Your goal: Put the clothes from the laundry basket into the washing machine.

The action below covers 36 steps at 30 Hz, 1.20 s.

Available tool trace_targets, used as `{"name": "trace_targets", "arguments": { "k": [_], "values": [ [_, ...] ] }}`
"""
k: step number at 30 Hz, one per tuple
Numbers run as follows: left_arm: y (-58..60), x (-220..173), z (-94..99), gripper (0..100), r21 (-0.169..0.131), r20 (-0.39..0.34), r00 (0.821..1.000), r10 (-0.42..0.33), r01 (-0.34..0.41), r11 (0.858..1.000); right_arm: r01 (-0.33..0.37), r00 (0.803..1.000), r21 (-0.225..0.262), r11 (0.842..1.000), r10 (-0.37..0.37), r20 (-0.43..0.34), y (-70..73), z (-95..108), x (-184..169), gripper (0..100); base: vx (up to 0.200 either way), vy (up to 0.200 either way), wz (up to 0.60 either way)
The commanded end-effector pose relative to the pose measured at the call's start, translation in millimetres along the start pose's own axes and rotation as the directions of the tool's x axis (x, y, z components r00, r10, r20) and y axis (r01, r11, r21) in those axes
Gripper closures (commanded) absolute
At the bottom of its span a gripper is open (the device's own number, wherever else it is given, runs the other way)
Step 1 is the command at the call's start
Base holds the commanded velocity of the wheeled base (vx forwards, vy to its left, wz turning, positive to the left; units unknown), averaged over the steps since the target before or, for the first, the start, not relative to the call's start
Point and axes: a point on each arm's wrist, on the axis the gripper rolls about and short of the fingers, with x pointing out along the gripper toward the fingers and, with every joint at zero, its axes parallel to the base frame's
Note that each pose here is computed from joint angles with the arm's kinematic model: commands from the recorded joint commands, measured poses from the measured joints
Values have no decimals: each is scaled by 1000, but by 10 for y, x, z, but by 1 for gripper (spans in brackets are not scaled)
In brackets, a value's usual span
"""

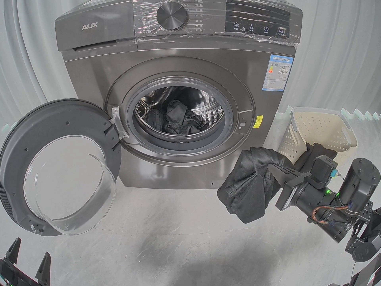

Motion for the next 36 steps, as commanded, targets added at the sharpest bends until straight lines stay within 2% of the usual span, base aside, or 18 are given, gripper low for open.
{"name": "trace_targets", "arguments": {
  "k": [1,6,15,22,25,30,32,33,36],
  "values": [
    [2,-2,-44,0,-1,2,1000,0,0,1000,-1,1000,0,1000,1,1,1,1,0,100,200,0,0],
    [1,-2,-44,0,-1,2,1000,1,-1,1000,0,1000,-1,1000,0,-1,0,-2,-2,100,200,0,0],
    [2,-2,-44,0,-2,2,1000,0,0,1000,0,1000,-1,1000,0,-2,0,-6,0,100,0,0,0],
    [2,-2,-44,0,-1,2,1000,0,0,1000,0,1000,0,1000,0,7,2,13,7,100,0,171,0],
    [2,-1,-48,0,16,1,1000,1,-1,1000,-2,1000,-8,1000,2,-10,21,-36,98,100,0,0,0],
    [1,-1,-50,0,32,-1,1000,0,0,999,-30,999,-8,1000,30,10,120,-21,195,100,0,0,0],
    [1,-1,-48,0,38,1,1000,-3,3,999,-86,996,4,996,85,34,276,21,205,100,0,0,0],
    [0,-1,-50,0,41,-1,1000,-8,8,999,-90,995,4,996,90,31,326,-4,268,100,0,0,0],
    [-1,-1,-50,0,41,-1,1000,-13,13,999,-81,997,-2,997,81,16,356,-74,379,100,0,0,0]
  ]
}}
